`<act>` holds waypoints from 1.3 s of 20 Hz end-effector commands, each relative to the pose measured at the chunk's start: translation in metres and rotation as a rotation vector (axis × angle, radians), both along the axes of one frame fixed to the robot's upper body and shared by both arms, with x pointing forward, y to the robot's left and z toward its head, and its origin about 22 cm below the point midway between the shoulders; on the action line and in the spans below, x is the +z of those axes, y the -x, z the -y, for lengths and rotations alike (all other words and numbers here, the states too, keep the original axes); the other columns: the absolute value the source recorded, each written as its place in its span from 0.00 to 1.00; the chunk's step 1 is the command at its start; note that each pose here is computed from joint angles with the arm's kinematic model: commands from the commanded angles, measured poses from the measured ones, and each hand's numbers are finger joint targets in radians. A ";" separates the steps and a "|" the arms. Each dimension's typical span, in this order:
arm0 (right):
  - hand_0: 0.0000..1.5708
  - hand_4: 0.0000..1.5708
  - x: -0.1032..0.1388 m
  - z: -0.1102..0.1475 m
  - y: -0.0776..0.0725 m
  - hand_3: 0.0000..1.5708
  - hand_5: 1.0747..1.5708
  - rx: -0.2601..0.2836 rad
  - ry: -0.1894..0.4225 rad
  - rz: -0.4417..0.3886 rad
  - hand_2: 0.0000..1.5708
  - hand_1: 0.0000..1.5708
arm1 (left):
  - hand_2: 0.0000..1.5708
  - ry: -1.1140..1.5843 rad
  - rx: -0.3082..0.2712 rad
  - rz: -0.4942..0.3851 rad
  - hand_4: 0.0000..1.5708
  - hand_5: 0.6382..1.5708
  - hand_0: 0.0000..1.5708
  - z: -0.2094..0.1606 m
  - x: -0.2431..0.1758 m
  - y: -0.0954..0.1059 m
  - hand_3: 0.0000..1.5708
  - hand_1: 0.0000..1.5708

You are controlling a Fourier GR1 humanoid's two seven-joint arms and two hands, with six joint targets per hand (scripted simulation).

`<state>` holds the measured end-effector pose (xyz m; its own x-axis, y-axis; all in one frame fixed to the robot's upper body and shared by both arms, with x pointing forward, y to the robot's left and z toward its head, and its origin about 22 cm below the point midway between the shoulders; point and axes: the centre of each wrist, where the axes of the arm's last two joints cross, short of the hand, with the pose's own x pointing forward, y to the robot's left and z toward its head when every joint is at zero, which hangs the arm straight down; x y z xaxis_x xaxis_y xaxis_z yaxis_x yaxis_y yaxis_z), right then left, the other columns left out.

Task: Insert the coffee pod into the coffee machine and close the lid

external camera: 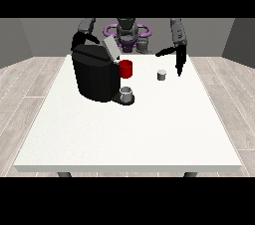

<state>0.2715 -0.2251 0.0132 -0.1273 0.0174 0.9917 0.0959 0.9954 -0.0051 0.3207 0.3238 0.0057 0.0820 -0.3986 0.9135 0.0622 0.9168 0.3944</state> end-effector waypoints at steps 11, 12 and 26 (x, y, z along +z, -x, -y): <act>0.00 0.26 -0.017 0.004 -0.018 0.00 1.00 -0.035 0.071 -0.083 0.00 0.00 | 0.39 -0.165 -0.053 -0.112 0.00 1.00 0.28 0.003 -0.016 -0.024 0.19 0.28; 0.00 0.23 -0.006 -0.011 -0.020 0.00 1.00 -0.033 0.052 -0.095 0.00 0.00 | 0.46 -0.187 -0.027 -0.141 0.00 1.00 0.41 0.013 -0.024 -0.024 0.22 0.41; 0.00 0.31 -0.024 -0.013 -0.005 0.00 1.00 -0.033 0.048 -0.139 0.00 0.00 | 0.52 -0.468 -0.065 -0.154 0.00 1.00 0.43 0.005 -0.050 -0.013 0.35 0.43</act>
<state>0.2860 -0.2210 -0.0046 -0.0228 0.0637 0.9977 0.1145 0.9916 -0.0607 0.3401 0.3165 -0.0329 0.1556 -0.7367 0.6581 0.1760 0.6763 0.7153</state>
